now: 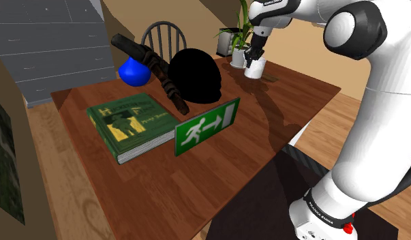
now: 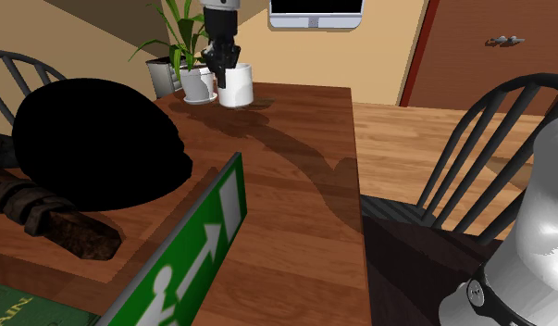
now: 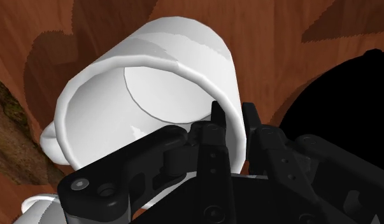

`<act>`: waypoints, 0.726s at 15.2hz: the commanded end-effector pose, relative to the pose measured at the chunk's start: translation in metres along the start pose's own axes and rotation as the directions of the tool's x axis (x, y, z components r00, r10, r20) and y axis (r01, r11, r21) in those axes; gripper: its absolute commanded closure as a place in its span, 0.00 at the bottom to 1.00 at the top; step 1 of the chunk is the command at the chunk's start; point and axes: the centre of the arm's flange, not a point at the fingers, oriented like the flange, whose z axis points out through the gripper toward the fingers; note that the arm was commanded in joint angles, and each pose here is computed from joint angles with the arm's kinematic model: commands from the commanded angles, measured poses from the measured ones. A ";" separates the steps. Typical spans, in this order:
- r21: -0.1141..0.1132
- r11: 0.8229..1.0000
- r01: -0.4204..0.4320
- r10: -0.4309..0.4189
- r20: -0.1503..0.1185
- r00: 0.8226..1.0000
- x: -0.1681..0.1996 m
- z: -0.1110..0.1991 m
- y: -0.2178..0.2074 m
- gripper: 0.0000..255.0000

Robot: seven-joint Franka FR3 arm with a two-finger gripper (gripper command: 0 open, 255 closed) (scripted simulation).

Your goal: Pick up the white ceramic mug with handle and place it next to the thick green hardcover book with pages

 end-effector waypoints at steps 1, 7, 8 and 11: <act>0.000 1.000 0.000 0.000 0.000 1.000 0.000 -0.011 0.001 1.00; 0.000 1.000 0.000 0.000 0.000 1.000 -0.005 -0.032 -0.024 1.00; 0.000 1.000 0.000 0.000 0.000 1.000 -0.009 -0.032 -0.037 1.00; 0.000 1.000 0.000 0.000 0.000 1.000 -0.021 -0.035 -0.074 1.00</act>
